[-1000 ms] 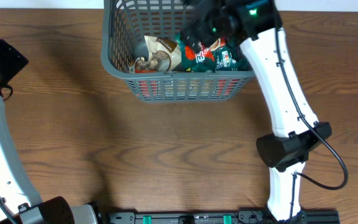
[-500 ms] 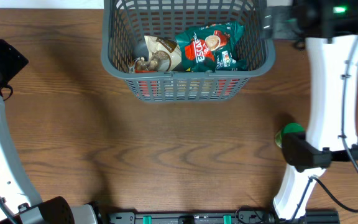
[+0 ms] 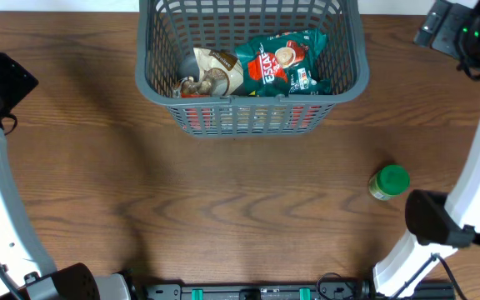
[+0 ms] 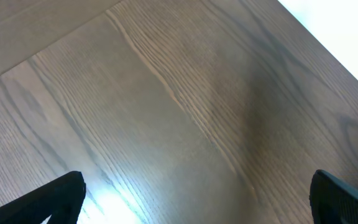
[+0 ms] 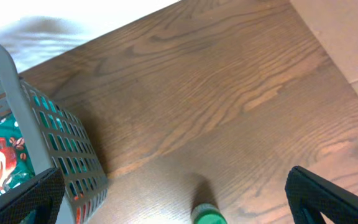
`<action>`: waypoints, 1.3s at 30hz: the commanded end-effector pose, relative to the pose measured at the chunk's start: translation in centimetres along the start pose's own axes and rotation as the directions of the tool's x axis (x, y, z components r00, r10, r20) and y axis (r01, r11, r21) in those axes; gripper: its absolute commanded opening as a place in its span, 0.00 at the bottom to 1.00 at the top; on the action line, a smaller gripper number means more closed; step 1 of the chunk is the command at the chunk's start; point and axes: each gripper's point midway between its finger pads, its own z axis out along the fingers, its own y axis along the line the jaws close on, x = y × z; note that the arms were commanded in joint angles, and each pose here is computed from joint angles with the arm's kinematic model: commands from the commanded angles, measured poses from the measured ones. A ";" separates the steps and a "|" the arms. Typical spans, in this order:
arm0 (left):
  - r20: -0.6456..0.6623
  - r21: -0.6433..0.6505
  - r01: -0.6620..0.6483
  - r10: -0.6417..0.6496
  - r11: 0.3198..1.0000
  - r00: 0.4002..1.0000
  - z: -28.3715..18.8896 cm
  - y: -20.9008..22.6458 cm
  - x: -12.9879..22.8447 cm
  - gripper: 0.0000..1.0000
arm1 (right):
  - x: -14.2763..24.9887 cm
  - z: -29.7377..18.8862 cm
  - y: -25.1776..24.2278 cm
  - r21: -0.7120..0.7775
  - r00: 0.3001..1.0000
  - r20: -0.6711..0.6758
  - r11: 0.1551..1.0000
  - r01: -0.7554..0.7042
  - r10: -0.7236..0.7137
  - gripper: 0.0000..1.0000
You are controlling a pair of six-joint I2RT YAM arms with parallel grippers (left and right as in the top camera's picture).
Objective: Pack container
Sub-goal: 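Move the right gripper down over the green-capped jar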
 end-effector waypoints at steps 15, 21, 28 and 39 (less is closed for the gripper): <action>0.001 -0.016 0.008 -0.008 1.000 1.000 0.1 0.4 0.0 0.99 | 13.5 1.7 -6.8 0.290 0.946 -0.312 0.957 0.007 0.087 0.99; 0.001 -0.016 0.008 -0.008 1.000 1.000 0.1 0.4 0.0 0.99 | 17.3 5.5 -7.2 0.321 0.912 -0.402 0.945 0.060 0.079 0.99; 0.002 -0.015 0.008 -0.008 1.000 1.000 0.0 0.4 0.0 0.99 | 21.4 10.1 -6.5 0.289 0.879 -0.471 0.954 0.079 0.070 0.99; 0.001 -0.016 0.008 -0.008 1.000 1.000 0.1 0.4 0.0 0.99 | 25.6 13.4 -7.6 0.286 0.844 -0.530 0.955 0.081 0.087 0.99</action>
